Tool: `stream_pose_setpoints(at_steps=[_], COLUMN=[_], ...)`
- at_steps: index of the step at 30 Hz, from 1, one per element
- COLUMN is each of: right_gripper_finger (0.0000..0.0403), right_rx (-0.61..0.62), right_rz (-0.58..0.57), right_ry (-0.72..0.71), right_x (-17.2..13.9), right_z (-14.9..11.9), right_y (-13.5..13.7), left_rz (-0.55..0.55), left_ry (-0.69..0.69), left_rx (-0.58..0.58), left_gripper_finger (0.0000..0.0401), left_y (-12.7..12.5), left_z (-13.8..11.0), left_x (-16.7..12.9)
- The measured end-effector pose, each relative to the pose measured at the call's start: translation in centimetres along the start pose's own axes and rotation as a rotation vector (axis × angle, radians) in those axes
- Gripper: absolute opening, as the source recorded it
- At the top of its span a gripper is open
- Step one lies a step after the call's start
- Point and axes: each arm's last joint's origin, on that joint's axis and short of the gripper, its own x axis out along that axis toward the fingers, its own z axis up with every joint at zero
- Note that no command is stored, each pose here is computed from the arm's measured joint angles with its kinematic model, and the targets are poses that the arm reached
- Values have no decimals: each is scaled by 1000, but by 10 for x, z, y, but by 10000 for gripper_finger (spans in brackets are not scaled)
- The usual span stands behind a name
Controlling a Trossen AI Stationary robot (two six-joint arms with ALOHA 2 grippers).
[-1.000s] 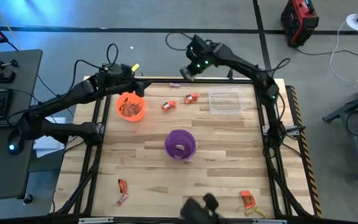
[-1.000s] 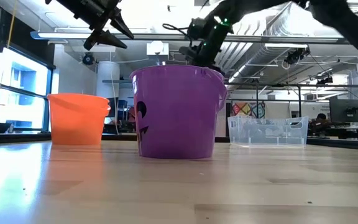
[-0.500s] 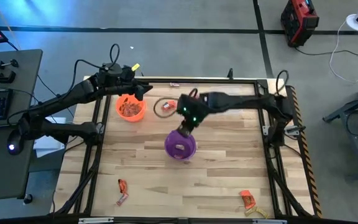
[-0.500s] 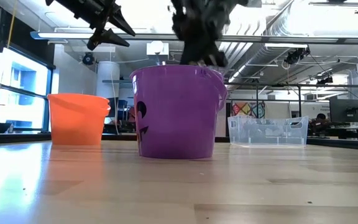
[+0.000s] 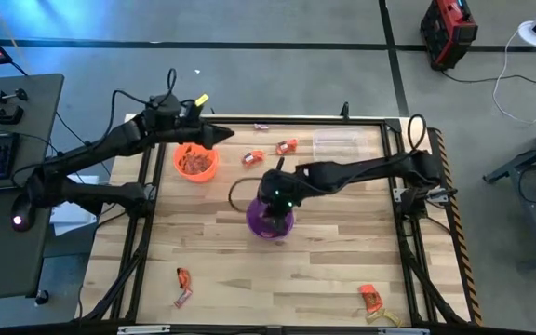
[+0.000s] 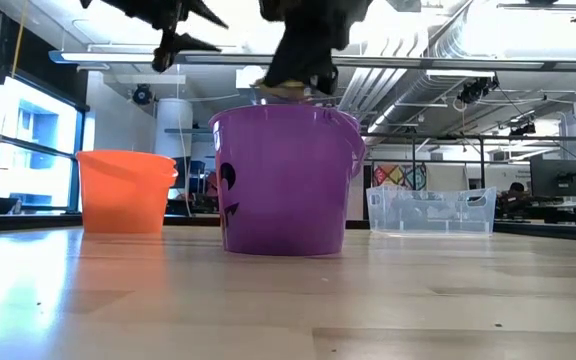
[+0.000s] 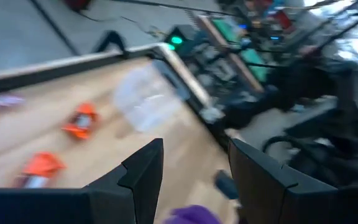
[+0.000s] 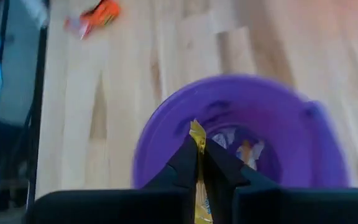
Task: Sort candy by brand, put in halloween buckets
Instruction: Put the yellow candy into the purple bucket, then put the pink candy into the purple bucket
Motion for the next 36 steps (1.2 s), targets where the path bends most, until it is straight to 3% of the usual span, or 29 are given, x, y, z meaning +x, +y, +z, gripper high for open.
stream_pose_setpoints(at_steps=[6,15,23,26,30,33,36], right_gripper_finger=[66,190,204,204,204,204,204], right_rx=[-163,-270,-222,-137,120,375,586], right_rz=[-25,-176,-324,-389,-453,-411,-341], right_ry=[58,75,7,-16,-42,-152,-272], right_x=[4,-9,-64,-84,-95,-99,-97], right_z=[-10,-12,-16,-38,-92,-122,-136], right_y=[12,5,-1,-13,-37,-46,-49], left_rz=[-112,-108,-57,-10,90,137,147], left_ry=[21,-8,-59,-31,-5,53,210], left_rx=[-43,-48,3,52,113,120,105], left_gripper_finger=[172,172,172,172,172,172,172], left_y=[-29,-62,-64,-58,-37,-5,36], left_z=[-16,-45,-46,-47,-39,-21,-5], left_x=[4,2,0,1,14,34,61])
